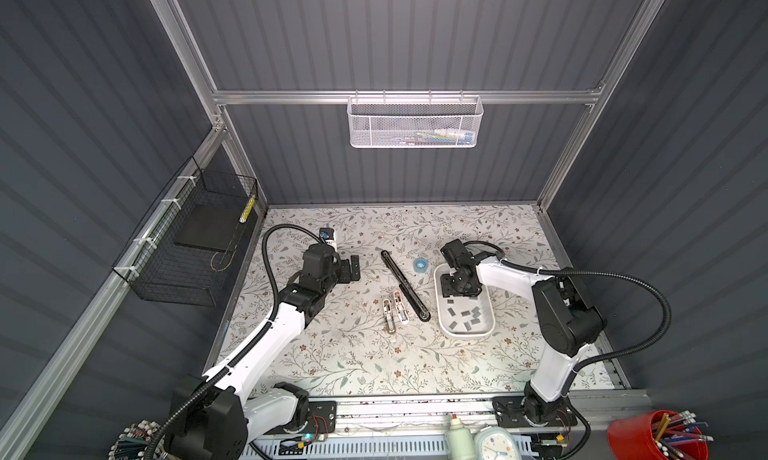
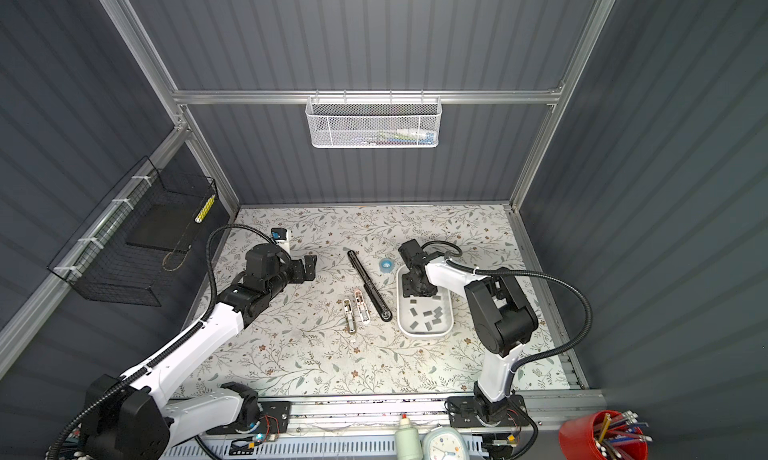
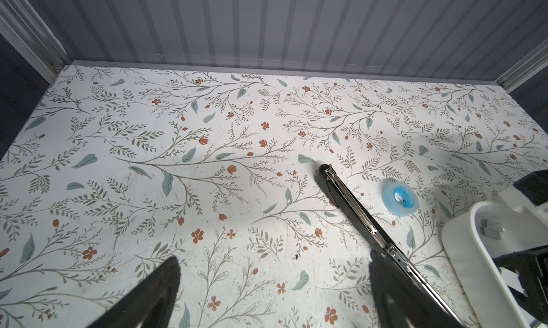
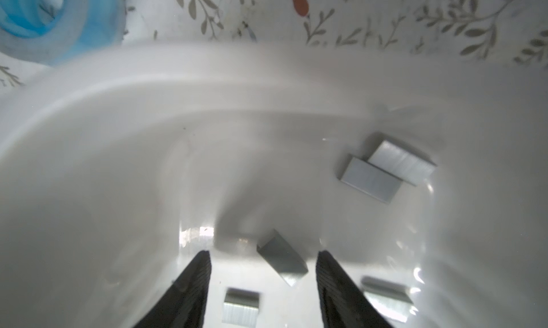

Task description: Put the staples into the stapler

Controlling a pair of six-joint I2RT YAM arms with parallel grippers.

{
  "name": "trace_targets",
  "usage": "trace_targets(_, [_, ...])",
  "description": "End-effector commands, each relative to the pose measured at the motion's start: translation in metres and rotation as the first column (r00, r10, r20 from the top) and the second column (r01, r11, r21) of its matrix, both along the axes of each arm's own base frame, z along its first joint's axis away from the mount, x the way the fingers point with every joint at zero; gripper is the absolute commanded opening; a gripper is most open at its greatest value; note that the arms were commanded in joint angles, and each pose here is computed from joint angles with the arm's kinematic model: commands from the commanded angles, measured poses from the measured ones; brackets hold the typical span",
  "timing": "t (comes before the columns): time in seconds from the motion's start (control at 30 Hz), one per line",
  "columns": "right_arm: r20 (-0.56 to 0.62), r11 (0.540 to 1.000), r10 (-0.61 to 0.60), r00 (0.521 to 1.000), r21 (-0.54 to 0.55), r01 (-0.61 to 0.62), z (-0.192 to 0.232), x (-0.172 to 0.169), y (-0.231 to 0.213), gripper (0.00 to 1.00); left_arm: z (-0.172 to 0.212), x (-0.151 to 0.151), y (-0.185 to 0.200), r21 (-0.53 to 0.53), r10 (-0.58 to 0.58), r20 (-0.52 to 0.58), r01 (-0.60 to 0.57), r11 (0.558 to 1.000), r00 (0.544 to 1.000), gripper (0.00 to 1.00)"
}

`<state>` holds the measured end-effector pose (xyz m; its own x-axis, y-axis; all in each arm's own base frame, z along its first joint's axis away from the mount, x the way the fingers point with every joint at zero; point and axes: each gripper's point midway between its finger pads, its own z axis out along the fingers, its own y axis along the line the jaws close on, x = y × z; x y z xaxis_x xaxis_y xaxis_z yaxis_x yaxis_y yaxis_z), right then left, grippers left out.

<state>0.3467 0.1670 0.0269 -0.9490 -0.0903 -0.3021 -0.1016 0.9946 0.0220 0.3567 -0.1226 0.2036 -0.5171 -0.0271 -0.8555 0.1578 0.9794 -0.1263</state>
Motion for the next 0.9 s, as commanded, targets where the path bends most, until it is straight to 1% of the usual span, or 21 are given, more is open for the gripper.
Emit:
trace_targets(0.0, [-0.034, 1.000, 0.019, 0.999, 0.005, -0.018, -0.007, -0.006, 0.002, 0.56, 0.001, -0.003, 0.002, 0.014, 0.002, 0.007, -0.002, 1.000, 1.000, 1.00])
trace_targets(0.43, [-0.037, 0.999, 0.021, 0.999, 0.025, -0.020, -0.006, -0.009, 0.004, 0.46, 0.001, -0.006, 0.004, 0.011, 0.006, 0.008, -0.006, 1.000, 1.000, 1.00])
trace_targets(0.63, [0.005, 1.000, -0.005, 1.000, -0.027, 0.005, 0.000, -0.004, -0.006, 0.49, 0.001, -0.005, 0.004, 0.012, 0.007, 0.007, -0.007, 1.000, 1.000, 1.00])
trace_targets(0.87, [0.000, 0.999, -0.010, 1.000, -0.038, 0.010, -0.004, -0.003, -0.007, 0.51, 0.001, -0.005, 0.003, 0.011, 0.007, 0.009, -0.007, 1.000, 1.000, 1.00])
